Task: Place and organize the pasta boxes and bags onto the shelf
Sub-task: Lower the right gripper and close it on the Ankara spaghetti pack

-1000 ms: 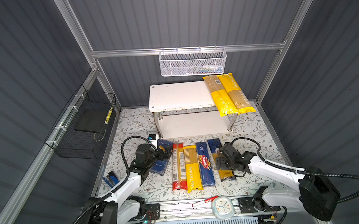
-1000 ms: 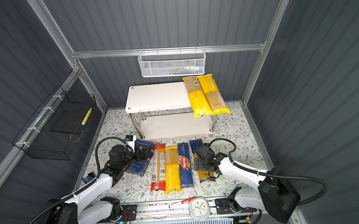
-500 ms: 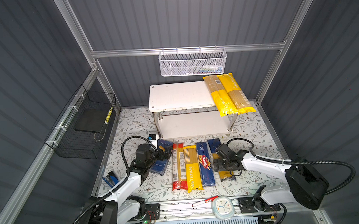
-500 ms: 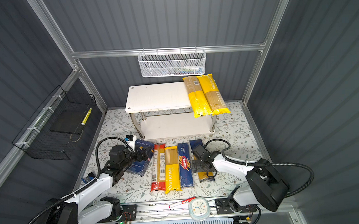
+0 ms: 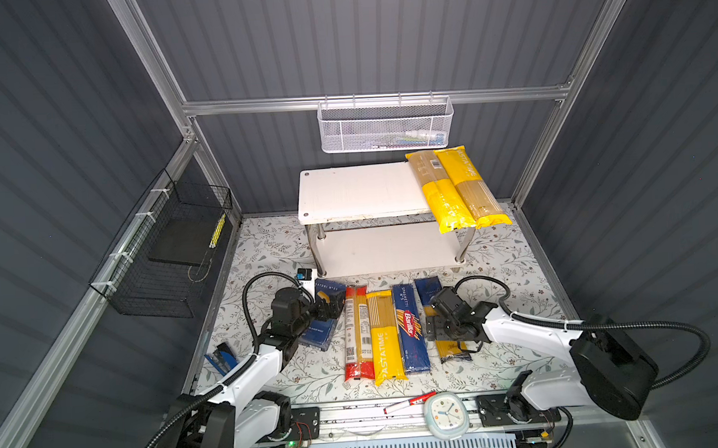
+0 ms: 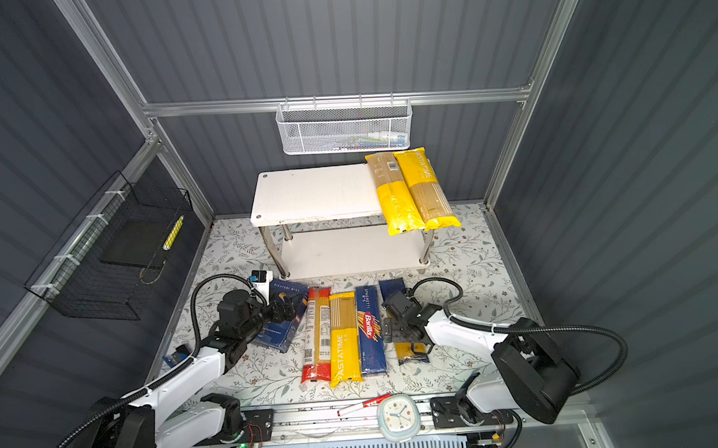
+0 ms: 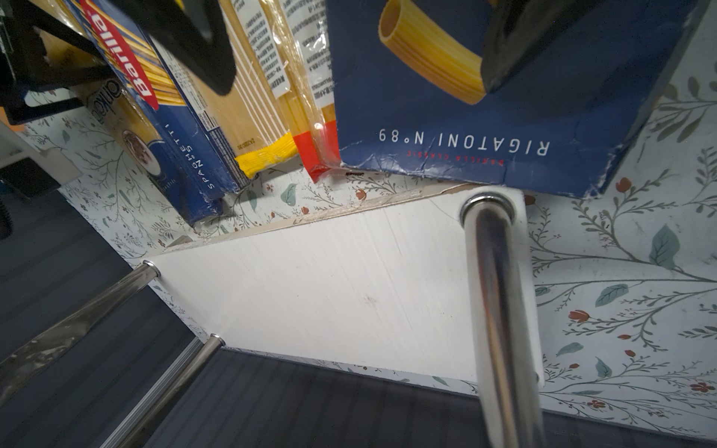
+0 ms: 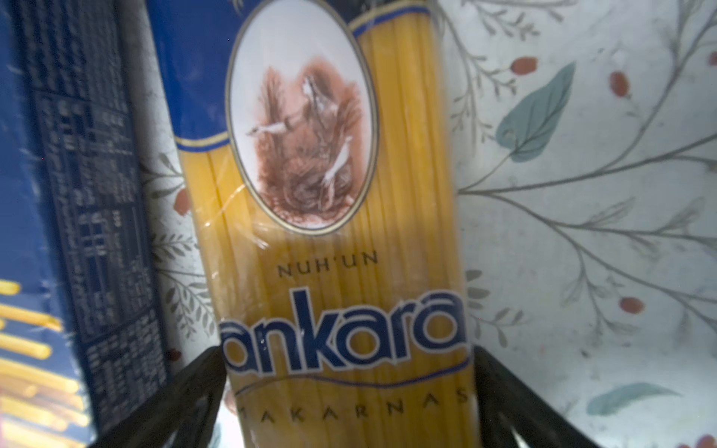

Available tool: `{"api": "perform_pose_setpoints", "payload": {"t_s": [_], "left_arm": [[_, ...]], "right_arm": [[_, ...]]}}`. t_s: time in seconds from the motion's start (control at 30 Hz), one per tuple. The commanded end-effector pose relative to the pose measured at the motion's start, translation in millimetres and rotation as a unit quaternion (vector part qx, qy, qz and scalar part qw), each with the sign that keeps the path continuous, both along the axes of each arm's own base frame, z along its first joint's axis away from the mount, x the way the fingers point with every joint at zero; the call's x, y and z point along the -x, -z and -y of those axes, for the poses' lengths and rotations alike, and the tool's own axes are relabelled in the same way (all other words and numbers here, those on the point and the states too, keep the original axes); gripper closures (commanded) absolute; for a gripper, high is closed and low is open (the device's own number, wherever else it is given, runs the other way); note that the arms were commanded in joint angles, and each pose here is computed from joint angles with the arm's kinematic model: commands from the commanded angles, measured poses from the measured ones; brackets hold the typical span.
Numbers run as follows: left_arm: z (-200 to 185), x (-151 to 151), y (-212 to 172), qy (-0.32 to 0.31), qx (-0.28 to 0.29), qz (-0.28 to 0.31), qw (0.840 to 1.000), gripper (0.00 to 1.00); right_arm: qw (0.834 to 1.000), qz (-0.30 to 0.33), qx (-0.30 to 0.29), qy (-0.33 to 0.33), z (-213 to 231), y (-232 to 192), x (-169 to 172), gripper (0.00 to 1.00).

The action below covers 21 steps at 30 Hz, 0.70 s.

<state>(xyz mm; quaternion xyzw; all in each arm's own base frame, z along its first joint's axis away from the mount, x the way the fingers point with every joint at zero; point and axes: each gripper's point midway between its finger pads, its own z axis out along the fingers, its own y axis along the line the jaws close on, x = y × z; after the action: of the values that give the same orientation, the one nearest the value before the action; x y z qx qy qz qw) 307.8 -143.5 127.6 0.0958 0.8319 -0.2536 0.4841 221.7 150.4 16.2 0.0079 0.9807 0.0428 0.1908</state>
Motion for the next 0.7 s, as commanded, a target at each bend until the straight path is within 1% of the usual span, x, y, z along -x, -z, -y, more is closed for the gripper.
{"api": "perform_pose_setpoints", "payload": {"t_s": [0.0, 0.2, 0.4, 0.5, 0.67], "left_arm": [[0, 1, -4, 0.000, 0.004, 0.003, 1.000, 0.00], [1, 1, -5, 0.000, 0.005, 0.003, 1.000, 0.00], [-1, 1, -5, -0.003, 0.004, 0.003, 1.000, 0.00], [-1, 1, -6, -0.003, 0.004, 0.004, 1.000, 0.00], [-1, 2, -7, -0.004, 0.004, 0.005, 1.000, 0.00]], "right_arm": [[0.998, -0.060, -0.019, 0.002, -3, 24, 28, 0.09], [0.998, -0.055, -0.025, 0.008, -3, 25, 33, 0.12], [0.998, -0.046, -0.031, 0.013, -1, 26, 38, 0.20], [0.999, -0.041, -0.032, 0.015, 0, 23, 40, 0.24], [0.999, -0.039, -0.032, 0.017, 2, 23, 43, 0.36]]}}
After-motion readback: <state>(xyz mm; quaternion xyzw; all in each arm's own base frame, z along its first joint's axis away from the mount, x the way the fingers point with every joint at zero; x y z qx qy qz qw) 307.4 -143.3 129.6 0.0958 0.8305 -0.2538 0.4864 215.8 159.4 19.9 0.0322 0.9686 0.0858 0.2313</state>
